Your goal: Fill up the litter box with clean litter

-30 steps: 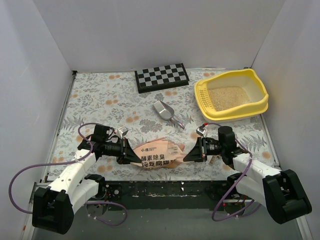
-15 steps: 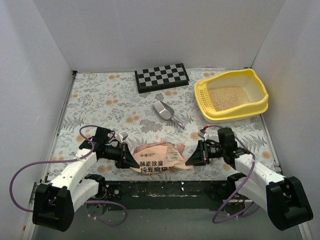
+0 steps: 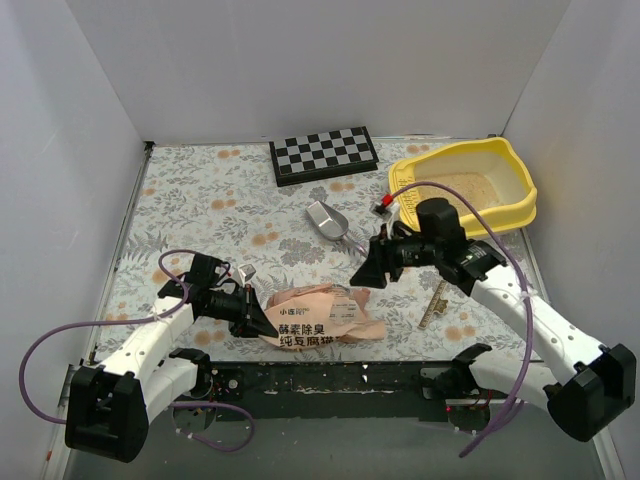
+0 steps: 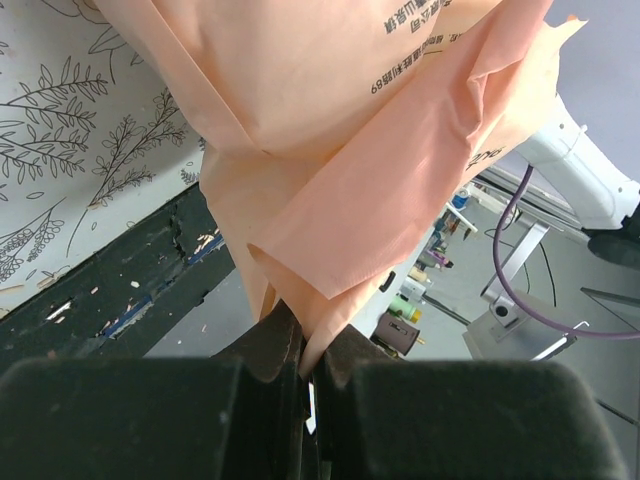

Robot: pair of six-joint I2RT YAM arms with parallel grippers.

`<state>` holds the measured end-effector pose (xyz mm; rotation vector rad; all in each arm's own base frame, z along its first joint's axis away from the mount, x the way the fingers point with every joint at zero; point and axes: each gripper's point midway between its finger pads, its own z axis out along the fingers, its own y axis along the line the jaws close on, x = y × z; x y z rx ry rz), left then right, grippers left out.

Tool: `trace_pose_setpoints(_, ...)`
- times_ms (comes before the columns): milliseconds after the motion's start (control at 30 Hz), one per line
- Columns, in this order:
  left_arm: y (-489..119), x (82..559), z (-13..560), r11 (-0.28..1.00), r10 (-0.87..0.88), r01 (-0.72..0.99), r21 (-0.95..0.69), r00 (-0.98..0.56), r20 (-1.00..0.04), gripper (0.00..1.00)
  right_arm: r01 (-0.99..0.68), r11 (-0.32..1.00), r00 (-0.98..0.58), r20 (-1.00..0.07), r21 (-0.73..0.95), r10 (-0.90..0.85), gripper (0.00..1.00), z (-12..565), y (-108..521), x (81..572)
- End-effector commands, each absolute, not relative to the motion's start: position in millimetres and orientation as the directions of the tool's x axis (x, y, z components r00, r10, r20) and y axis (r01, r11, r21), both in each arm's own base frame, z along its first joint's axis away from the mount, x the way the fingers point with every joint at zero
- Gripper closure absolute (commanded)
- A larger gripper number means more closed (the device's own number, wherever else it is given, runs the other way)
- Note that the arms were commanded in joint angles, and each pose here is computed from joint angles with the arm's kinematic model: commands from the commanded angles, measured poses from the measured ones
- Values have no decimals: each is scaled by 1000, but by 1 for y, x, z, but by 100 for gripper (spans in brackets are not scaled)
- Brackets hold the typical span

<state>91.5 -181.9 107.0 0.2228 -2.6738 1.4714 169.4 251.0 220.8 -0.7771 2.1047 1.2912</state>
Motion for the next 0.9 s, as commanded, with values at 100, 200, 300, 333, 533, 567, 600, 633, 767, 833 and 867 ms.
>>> trace_pose_setpoints(100,-180,101,109,550,-97,-130,-825,-991,92,100,-939,264,-307,-881,219,-361,36,243,302,148)
trace_pose_setpoints(200,-180,104,109,549,-98,-123,-826,-992,83,100,-958,286,-123,-887,-10,-446,34,235,317,150)
trace_pose_setpoints(300,-180,106,110,551,-98,-123,-825,-992,83,100,-925,350,-15,-903,-151,-429,33,237,324,164)
trace_pose_setpoints(333,-180,106,111,549,-96,-118,-827,-992,78,100,-901,397,-3,-912,-176,-411,33,232,321,173)
trace_pose_setpoints(533,-181,107,112,545,-93,-117,-830,-993,79,100,-869,483,-44,-955,-109,-293,92,252,327,188)
trace_pose_setpoints(567,-181,108,112,545,-94,-117,-830,-992,78,100,-899,422,-35,-939,-120,-342,84,252,335,182)
trace_pose_setpoints(600,-181,107,112,544,-91,-116,-831,-993,79,100,-923,366,-47,-912,-116,-407,62,245,338,176)
trace_pose_setpoints(633,-181,107,113,543,-90,-115,-832,-993,78,100,-950,293,-38,-889,-109,-456,44,244,346,165)
trace_pose_setpoints(767,-182,106,113,540,-87,-114,-834,-993,79,100,-943,164,125,-765,-290,-632,18,225,351,138)
trace_pose_setpoints(833,-182,106,115,534,-85,-107,-838,-994,73,100,-931,112,185,-713,-347,-677,15,218,352,124)
trace_pose_setpoints(867,-182,105,115,533,-86,-107,-840,-994,73,100,-926,88,213,-700,-367,-681,15,215,353,116)
